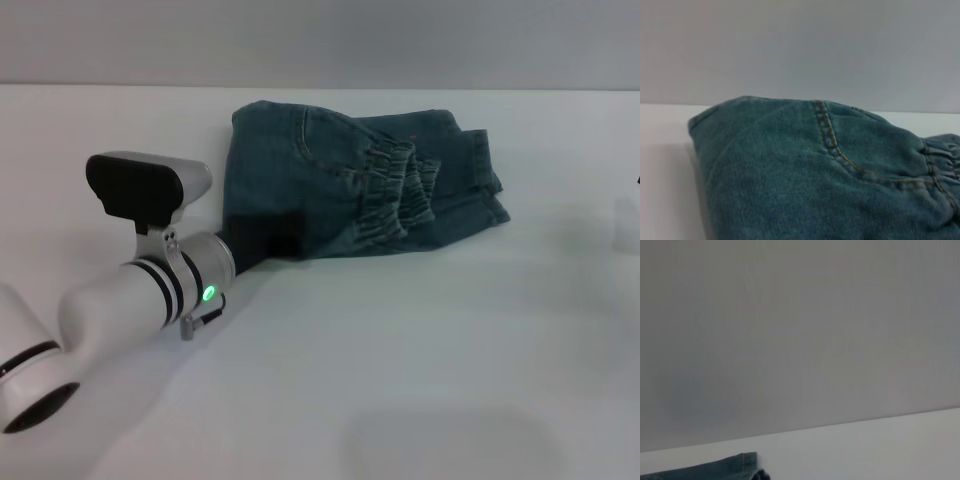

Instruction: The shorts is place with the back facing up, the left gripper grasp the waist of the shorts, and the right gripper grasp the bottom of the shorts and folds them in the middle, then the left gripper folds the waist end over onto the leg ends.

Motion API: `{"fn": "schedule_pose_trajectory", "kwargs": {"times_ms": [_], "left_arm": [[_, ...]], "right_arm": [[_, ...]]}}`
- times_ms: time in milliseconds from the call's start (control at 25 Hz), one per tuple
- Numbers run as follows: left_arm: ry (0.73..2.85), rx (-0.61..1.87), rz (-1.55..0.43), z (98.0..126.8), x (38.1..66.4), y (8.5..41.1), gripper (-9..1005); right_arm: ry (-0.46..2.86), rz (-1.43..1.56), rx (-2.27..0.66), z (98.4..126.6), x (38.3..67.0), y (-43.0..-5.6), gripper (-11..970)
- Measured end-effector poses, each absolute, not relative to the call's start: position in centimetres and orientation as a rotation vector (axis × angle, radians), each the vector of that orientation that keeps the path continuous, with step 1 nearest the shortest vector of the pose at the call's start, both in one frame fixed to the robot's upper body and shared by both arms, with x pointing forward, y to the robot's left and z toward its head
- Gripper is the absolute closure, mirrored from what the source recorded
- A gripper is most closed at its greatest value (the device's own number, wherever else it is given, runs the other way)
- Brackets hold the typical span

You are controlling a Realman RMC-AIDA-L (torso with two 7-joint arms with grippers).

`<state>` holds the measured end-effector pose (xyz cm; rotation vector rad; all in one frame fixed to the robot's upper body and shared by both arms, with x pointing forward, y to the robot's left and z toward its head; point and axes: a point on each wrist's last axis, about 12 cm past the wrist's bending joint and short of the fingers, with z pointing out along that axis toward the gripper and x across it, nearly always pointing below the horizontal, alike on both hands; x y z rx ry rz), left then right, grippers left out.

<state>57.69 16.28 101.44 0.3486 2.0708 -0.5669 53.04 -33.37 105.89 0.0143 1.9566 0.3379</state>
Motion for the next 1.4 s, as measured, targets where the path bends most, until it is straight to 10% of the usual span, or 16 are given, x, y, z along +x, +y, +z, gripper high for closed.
{"fn": "schedule_pose_trajectory", "kwargs": {"times_ms": [640,960,1400], "left_arm": [[1.873,0.345,-0.622,102.9,57.6,17.1,883],[1.448,0.327,-0.286,105.6,54.7,22.2,872],[1.477,0.281,-0.211,104.6,53.9,24.6,857]], "right_arm": [[1.942,0.36,-0.092,106.0,52.5,-32.4,862],[1.786,0.199,-0.291,107.3,52.0,-32.0,859],[1.549,-0.141,-0.325,105.0,49.8,-33.0,856]]}}
